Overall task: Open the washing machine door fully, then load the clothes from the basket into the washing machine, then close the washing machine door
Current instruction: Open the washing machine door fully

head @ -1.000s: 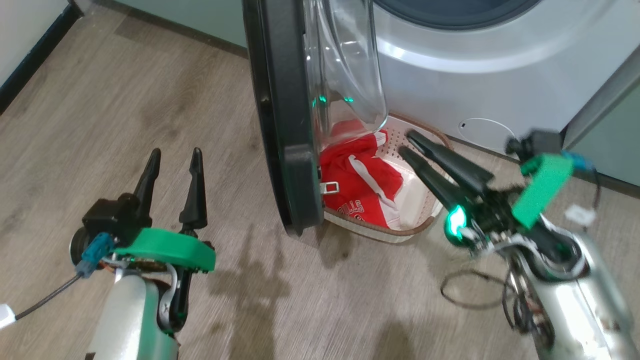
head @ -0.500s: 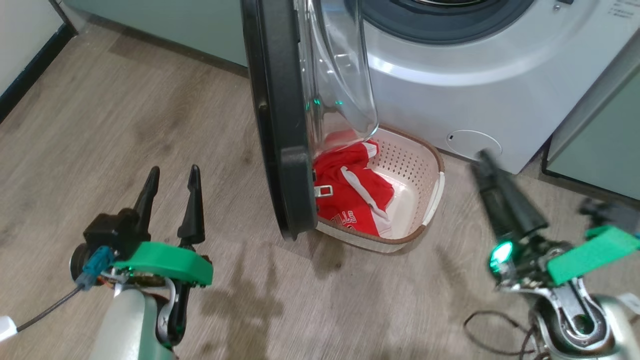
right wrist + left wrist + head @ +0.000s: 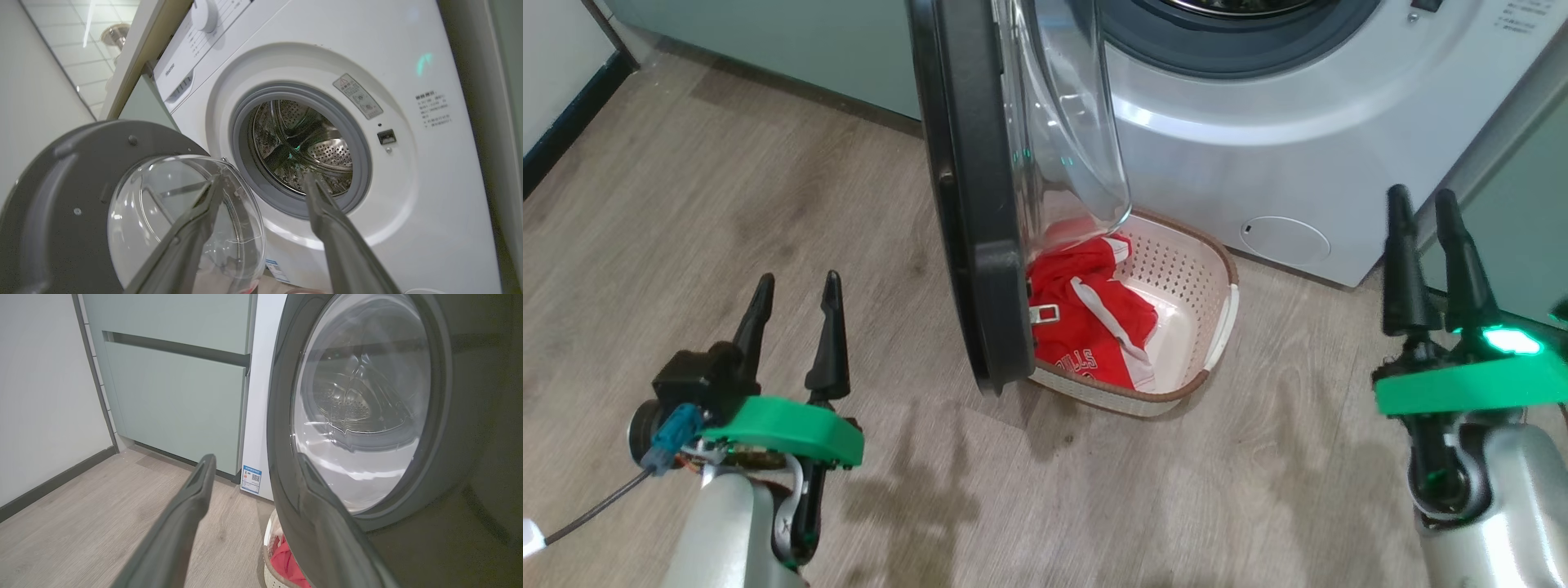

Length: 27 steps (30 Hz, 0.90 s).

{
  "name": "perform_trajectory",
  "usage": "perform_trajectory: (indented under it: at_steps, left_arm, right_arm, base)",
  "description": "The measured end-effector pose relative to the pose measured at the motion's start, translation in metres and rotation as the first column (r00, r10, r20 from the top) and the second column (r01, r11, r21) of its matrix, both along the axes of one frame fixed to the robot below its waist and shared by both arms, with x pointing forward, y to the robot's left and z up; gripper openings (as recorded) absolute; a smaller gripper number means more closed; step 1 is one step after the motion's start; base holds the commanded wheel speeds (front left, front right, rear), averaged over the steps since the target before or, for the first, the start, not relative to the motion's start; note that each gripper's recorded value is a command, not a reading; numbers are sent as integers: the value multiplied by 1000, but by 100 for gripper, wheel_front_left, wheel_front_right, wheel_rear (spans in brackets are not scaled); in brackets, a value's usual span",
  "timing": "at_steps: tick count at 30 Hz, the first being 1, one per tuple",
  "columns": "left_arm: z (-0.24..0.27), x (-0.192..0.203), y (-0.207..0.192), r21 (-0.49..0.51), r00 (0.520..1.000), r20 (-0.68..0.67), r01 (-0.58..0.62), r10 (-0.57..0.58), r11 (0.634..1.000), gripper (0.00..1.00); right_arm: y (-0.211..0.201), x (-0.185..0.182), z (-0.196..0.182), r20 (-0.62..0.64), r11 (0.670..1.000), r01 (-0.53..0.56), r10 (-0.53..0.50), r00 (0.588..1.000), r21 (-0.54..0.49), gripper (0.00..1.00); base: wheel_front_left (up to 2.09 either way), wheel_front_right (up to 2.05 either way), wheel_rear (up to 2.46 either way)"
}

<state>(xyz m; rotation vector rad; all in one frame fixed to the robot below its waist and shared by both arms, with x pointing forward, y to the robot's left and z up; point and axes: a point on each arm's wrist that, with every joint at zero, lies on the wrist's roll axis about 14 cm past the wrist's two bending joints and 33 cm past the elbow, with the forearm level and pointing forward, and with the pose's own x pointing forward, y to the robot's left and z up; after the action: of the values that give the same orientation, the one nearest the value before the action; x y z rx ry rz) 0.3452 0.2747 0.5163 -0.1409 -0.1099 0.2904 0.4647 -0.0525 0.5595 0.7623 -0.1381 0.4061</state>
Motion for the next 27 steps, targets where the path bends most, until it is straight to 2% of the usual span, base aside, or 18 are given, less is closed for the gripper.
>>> perform_trajectory:
  at_steps: [1, 2, 3, 9, 17, 27]
  left_arm:
    - [0, 0, 1, 0, 1000, 0, -2, 2, 1000, 100]
    - [0, 0, 1, 0, 1000, 1, -4, 4, 1000, 100]
    - [0, 0, 2, 0, 1000, 1, -5, 5, 1000, 100]
    - [1, 1, 1, 10, 1000, 0, -2, 2, 1000, 100]
    - [-1, 3, 0, 12, 1000, -5, 3, -3, 1000, 100]
    - [-2, 0, 1, 16, 1000, -12, 1, -1, 1000, 100]
  right_arm:
    - [0, 1, -1, 31, 997, 15, -13, 999, -80, 100]
    - [2, 2, -4, 75, 976, 38, -22, 997, -212, 100]
    - [5, 1, -7, 91, 959, 44, -19, 996, -279, 100]
    - [13, -4, -36, 84, 875, 46, -6, 996, -481, 100]
    - [22, -13, -61, 39, 828, -4, 31, 999, -560, 100]
    - [34, -21, -72, 5, 821, -55, 70, 998, -568, 100]
  base:
    - [0, 0, 0]
    - [0, 0, 0]
    - [0, 0, 0]
    - [0, 0, 0]
    - [0, 0, 0]
    - [0, 0, 0]
